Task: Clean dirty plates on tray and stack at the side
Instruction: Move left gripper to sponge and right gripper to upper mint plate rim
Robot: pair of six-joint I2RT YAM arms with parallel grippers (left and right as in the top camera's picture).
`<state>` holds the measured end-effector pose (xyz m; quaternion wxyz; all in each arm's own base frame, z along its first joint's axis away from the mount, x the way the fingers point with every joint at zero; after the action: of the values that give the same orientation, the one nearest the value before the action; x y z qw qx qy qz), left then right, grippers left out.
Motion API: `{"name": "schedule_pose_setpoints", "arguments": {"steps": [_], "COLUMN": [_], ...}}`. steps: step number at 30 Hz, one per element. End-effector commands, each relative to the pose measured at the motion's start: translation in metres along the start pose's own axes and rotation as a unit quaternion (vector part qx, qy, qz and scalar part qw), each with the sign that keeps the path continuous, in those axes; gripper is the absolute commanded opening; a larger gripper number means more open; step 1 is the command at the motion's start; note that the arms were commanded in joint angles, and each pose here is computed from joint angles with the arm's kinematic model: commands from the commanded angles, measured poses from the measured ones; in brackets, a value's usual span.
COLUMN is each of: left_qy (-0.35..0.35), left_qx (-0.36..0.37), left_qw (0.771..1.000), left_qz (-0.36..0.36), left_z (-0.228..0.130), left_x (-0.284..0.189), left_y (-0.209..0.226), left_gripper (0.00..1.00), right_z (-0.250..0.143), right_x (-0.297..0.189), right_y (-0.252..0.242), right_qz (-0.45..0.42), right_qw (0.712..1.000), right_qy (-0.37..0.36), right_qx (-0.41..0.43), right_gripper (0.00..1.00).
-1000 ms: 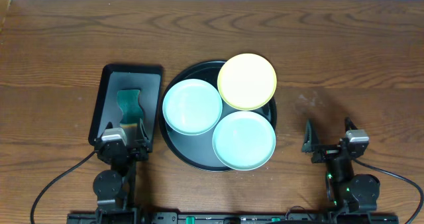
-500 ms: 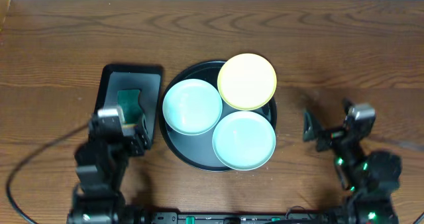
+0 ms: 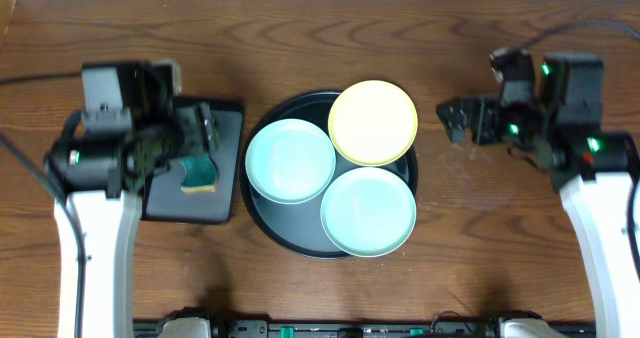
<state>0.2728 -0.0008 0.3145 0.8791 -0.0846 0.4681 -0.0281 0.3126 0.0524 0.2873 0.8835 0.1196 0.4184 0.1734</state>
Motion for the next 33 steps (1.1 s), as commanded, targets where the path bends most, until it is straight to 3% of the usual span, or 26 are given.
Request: {"name": "schedule_pose_setpoints", "arguments": {"steps": [1,5,6,10,14,16,19,22,27,33], "left_qy": [0.024,0.053,0.059,0.074,0.074,0.074,0.076,0.076,0.077,0.090], "left_qx": [0.003,-0.003,-0.004,-0.007,-0.005,-0.007,-0.034,-0.054,-0.061,-0.082], "left_qw": [0.999,0.998,0.998,0.997,0.997,0.997,0.994,0.989,0.987,0.983], "left_qz": [-0.035,-0.033,-0.032,-0.031,-0.002,0.026,0.071,0.112,0.130,0.139], "left_z": [0.009,0.009,0.009,0.009,0.009,0.009,0.007,0.006,0.005,0.003], "left_x": [0.017,0.036,0.041,0.051,0.053,0.053,0.052,0.051,0.053,0.059], "left_y": [-0.006,-0.003,-0.002,0.000,0.006,0.012,0.021,0.029,0.034,0.046], "left_gripper": [0.78,0.78,0.78,0.77,0.78,0.78,0.77,0.78,0.78,0.78], "right_z": [0.015,0.015,0.013,-0.004,-0.021,-0.030,-0.044,-0.063,-0.094,-0.117], "right_x": [0.020,0.043,0.052,0.089,0.120,0.133,0.154,0.176,0.206,0.229], "right_y": [0.003,0.015,0.017,0.041,0.067,0.080,0.101,0.115,0.126,0.127], "right_qz": [0.027,0.098,0.092,0.083,0.035,0.004,-0.016,-0.037,-0.053,-0.081], "right_qw": [1.000,0.995,0.995,0.989,0.986,0.985,0.982,0.978,0.970,0.964], "right_qy": [0.011,0.031,0.040,0.101,0.150,0.167,0.186,0.203,0.236,0.252], "right_qx": [-0.001,0.013,0.020,0.068,0.057,0.048,0.032,0.028,0.018,0.015], "right_gripper": [0.99,0.96,0.90,0.85,0.78,0.70,0.67,0.57,0.38,0.27]}}
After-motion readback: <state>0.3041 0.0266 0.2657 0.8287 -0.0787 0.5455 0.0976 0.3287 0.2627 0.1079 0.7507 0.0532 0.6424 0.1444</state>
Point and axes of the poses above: each gripper's point midway between its finger pads, its own x axis out along the fingers, its own y axis along the line the jaws close on, z = x × y, the point moved 7 cm from there along -x, back along the fingers, and after that the axes turned 2 degrees about x, right-handed, at the moved point
